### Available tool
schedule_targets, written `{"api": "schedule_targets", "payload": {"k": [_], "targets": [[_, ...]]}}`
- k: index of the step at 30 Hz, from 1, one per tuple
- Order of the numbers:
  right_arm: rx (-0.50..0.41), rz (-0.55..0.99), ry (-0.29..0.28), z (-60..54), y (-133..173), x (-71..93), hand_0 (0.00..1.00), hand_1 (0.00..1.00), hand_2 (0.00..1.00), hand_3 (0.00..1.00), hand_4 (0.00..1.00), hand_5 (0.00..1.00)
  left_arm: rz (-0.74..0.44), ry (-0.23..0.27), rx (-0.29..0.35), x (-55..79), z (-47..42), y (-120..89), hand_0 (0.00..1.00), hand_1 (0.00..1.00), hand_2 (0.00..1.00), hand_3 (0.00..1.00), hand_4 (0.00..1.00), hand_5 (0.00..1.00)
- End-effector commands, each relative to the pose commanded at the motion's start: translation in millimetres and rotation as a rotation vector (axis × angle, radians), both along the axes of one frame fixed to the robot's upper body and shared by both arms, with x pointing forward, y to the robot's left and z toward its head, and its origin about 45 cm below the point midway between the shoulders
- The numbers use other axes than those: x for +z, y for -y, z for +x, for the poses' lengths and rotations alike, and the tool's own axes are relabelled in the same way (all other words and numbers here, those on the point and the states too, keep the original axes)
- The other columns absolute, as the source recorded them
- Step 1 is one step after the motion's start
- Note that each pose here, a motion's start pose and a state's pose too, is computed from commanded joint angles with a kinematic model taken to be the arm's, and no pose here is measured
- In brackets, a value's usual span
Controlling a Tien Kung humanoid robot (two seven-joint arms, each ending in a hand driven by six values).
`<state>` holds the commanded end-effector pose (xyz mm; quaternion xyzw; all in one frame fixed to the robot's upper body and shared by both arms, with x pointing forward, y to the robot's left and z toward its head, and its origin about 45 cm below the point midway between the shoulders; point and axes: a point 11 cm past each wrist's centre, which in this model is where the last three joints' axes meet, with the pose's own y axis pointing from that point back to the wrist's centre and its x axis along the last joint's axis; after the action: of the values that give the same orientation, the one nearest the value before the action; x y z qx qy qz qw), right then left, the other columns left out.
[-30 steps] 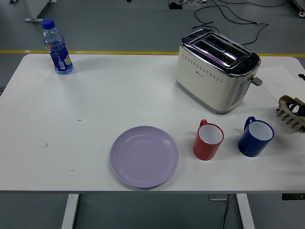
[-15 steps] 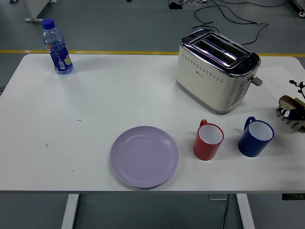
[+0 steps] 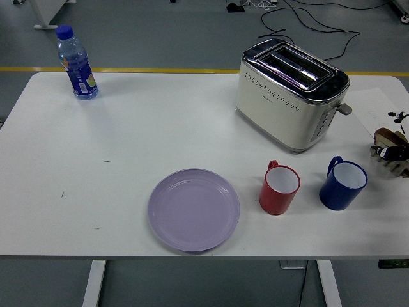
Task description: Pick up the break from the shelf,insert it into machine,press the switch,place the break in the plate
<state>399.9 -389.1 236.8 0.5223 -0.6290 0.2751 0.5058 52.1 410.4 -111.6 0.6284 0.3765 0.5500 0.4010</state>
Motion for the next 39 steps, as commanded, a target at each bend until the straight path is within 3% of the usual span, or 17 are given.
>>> {"api": "schedule_targets", "payload": {"k": [3, 4, 9, 10, 21, 22, 27, 28, 39], "targets": [[-0.01, -0.031, -0.013, 1.5, -0.8, -0.5, 0.788, 0.708, 0.725, 0.83, 0.785, 0.128, 0.001, -0.001, 0.0, 0.0, -0.5, -0.2, 0.651, 0.566, 0.584, 0.598, 0.295, 0.982], [-0.012, -0.038, -0.019, 1.7, -1.1, -1.3, 0.677, 0.637, 0.648, 0.774, 0.774, 0.132, 0.001, -0.002, 0.0, 0.0, -0.8, -0.3, 0.651, 0.566, 0.584, 0.599, 0.295, 0.98], [-0.03, -0.068, -0.039, 2.7, -1.0, -5.1, 0.677, 0.637, 0.648, 0.774, 0.774, 0.132, 0.001, -0.005, -0.001, -0.1, -1.9, -0.4, 0.651, 0.566, 0.584, 0.599, 0.295, 0.98], [-0.034, -0.079, -0.043, 3.0, -1.2, -5.7, 0.573, 0.572, 0.582, 0.725, 0.751, 0.125, 0.001, -0.006, -0.001, -0.2, -2.3, -0.3, 0.651, 0.566, 0.585, 0.598, 0.296, 0.98], [-0.043, -0.121, -0.022, 5.5, -3.7, -1.1, 0.511, 0.52, 0.548, 0.666, 0.717, 0.106, 0.002, -0.006, -0.003, 0.0, -2.2, -0.8, 0.651, 0.566, 0.585, 0.598, 0.296, 0.979], [-0.043, -0.132, -0.02, 6.2, -4.6, 0.0, 0.432, 0.46, 0.495, 0.6, 0.69, 0.086, 0.002, -0.005, -0.002, 0.0, -1.8, -0.8, 0.651, 0.566, 0.585, 0.598, 0.296, 0.978], [-0.039, -0.158, -0.027, 7.4, -6.3, 0.9, 0.432, 0.46, 0.495, 0.6, 0.69, 0.086, 0.002, -0.002, -0.001, 0.2, -1.0, -1.0, 0.651, 0.566, 0.585, 0.598, 0.296, 0.978], [-0.038, -0.163, -0.031, 7.5, -6.7, 0.7, 0.361, 0.417, 0.463, 0.544, 0.636, 0.042, 0.002, -0.002, -0.001, 0.2, -0.8, -1.1, 0.65, 0.566, 0.585, 0.6, 0.297, 0.978], [-0.037, -0.189, -0.041, 8.7, -8.1, 1.7, 0.317, 0.395, 0.456, 0.531, 0.62, 0.029, 0.003, 0.001, 0.001, 0.5, 0.1, -1.6, 0.651, 0.567, 0.585, 0.599, 0.298, 0.977]]}}
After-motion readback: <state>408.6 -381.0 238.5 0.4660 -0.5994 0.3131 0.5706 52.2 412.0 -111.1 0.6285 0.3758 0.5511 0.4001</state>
